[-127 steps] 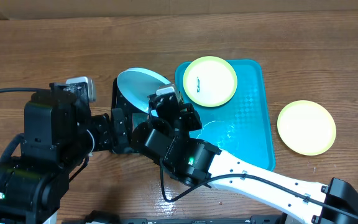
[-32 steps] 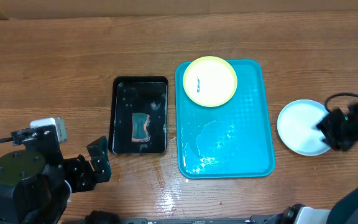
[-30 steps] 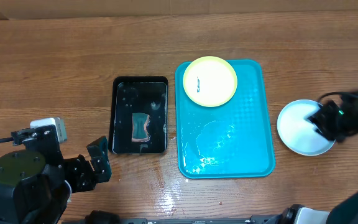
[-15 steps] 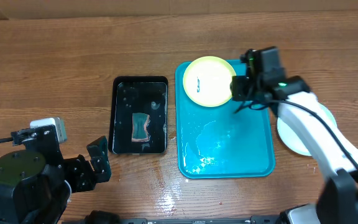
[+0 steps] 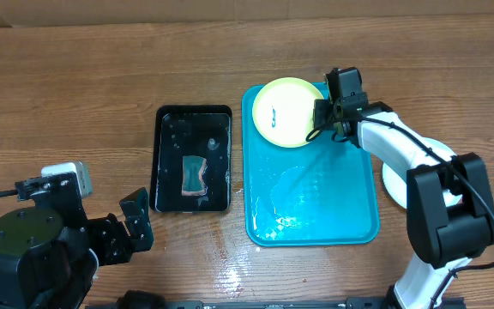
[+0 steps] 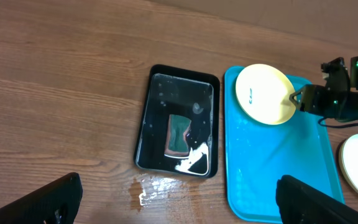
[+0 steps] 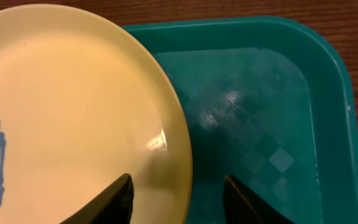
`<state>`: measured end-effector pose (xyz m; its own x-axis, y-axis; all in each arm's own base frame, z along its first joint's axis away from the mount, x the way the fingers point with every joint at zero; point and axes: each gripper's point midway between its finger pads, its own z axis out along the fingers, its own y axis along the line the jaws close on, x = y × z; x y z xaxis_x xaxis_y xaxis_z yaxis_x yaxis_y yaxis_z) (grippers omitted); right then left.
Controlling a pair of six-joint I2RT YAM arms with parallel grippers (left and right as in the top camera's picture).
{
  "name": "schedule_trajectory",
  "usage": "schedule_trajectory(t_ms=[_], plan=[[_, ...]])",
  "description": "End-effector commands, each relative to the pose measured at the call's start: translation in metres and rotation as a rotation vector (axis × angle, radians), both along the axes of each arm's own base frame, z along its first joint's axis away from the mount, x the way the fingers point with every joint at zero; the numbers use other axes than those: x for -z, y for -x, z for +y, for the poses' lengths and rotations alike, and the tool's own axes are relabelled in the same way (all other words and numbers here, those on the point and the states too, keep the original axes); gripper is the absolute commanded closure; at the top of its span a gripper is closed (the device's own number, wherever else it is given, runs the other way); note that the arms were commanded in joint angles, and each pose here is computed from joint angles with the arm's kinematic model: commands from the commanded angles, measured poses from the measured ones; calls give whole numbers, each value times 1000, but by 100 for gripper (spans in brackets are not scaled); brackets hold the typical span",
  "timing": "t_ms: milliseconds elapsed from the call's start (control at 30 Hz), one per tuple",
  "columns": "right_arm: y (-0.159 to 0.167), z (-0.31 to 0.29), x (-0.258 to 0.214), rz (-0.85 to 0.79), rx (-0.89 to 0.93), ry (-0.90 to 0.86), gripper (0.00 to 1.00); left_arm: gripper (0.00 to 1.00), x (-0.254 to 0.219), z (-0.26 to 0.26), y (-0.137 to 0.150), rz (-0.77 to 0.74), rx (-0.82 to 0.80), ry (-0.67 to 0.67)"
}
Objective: Clean dirty plates on tray and stack at the side
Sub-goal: 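Grasp the yellow plate rim on the teal tray with the right gripper, slide it down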
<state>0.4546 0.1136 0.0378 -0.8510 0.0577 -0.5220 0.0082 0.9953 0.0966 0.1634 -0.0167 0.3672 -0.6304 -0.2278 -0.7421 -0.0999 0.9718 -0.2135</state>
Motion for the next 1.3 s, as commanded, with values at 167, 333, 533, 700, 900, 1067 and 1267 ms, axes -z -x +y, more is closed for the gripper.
schedule_trajectory(t_ms=[167, 333, 533, 700, 900, 1067, 1267], plan=[[2, 5, 26, 58, 4, -35, 96, 0, -2, 2, -1, -7, 6, -24], [9, 2, -8, 44, 50, -67, 96, 0, -2, 2, -1, -7, 6, -24], [35, -5, -84, -19, 52, -87, 96, 0, -2, 2, -1, -8, 6, -24], [86, -19, -124, 37, 142, -128, 96, 0, -2, 2, -1, -7, 6, -24], [158, -26, -98, 309, 247, -120, 96, 0, -2, 2, -1, -7, 6, -24], [191, -18, -42, 423, 379, -160, 96, 0, -2, 2, -1, -7, 6, -24], [186, 11, -5, 393, 343, -353, 96, 0, -12, -1, -8, -58, 8, -10]])
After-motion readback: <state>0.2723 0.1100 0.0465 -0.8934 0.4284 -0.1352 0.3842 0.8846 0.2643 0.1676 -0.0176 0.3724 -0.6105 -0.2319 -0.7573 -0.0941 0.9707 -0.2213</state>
